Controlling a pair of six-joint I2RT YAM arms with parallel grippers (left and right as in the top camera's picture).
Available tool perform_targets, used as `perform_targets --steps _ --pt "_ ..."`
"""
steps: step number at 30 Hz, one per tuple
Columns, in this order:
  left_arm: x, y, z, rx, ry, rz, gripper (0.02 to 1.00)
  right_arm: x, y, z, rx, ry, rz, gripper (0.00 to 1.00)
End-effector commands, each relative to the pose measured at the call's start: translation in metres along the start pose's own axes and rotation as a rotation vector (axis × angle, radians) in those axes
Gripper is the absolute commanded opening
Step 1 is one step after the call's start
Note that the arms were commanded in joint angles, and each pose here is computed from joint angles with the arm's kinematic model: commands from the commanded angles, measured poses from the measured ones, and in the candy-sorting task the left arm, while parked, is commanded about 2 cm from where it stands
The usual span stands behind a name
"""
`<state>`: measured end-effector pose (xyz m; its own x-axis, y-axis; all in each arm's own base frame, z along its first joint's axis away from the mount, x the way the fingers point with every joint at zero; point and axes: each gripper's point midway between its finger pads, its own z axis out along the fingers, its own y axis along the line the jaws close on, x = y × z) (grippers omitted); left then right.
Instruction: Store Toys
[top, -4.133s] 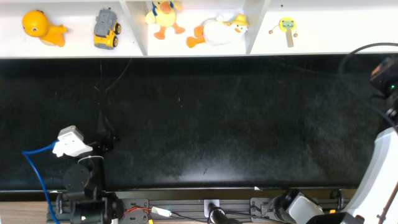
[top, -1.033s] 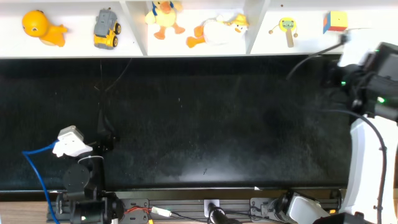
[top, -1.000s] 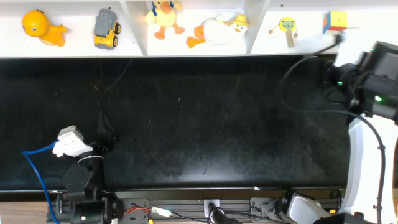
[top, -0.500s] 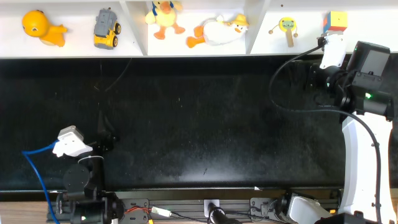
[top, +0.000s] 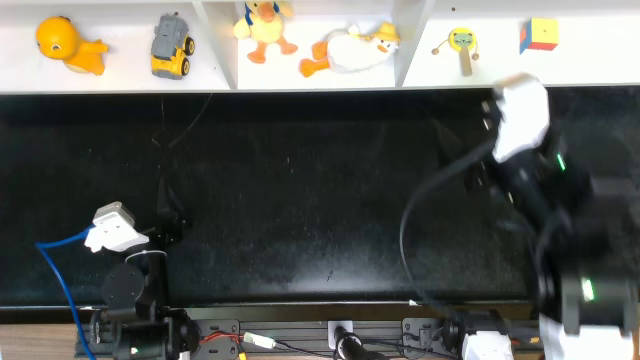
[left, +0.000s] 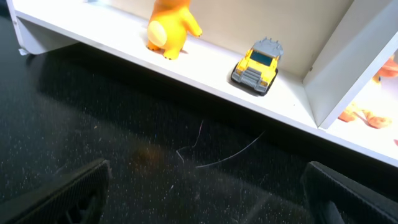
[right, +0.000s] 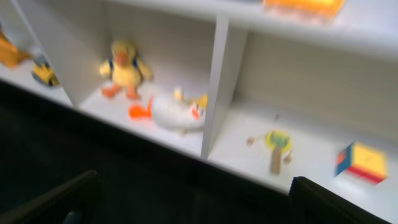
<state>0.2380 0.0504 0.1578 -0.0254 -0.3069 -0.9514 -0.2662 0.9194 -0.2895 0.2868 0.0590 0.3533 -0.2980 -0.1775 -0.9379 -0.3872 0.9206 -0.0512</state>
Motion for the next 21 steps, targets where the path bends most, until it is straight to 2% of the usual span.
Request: perform_targets --steps 1,7,14,15,16,19,21 --pt "0.0 -0.001 0.0 0.01 -0.004 0.021 0.998 -0.022 0.012 -0.05 0.042 -0.132 -0.05 0.996" --pt "0.0 -0.001 0.0 0.01 -0.004 0.021 0.998 -0.034 0.027 -0.095 0.065 -0.252 -0.095 0.996" --pt "0.0 -0.001 0.0 0.01 -0.004 0.021 0.998 -0.022 0.038 -0.115 0.071 -0.292 -0.115 0.996" --pt "0.0 -0.001 0.0 0.01 -0.004 0.021 0.998 -0.014 0.032 -0.117 0.124 -0.304 -0.14 0.996" --pt "0.0 -0.001 0.0 0.01 -0.004 0.021 0.998 -0.001 0.034 -0.115 0.117 -0.298 -0.131 0.996" --pt "0.0 -0.001 0.0 0.01 -0.004 0.021 0.998 0.023 0.037 -0.108 0.1 -0.29 -0.04 0.993" --pt "0.0 -0.001 0.0 0.01 -0.004 0.021 0.998 0.039 0.038 -0.101 0.083 -0.304 0.059 0.996"
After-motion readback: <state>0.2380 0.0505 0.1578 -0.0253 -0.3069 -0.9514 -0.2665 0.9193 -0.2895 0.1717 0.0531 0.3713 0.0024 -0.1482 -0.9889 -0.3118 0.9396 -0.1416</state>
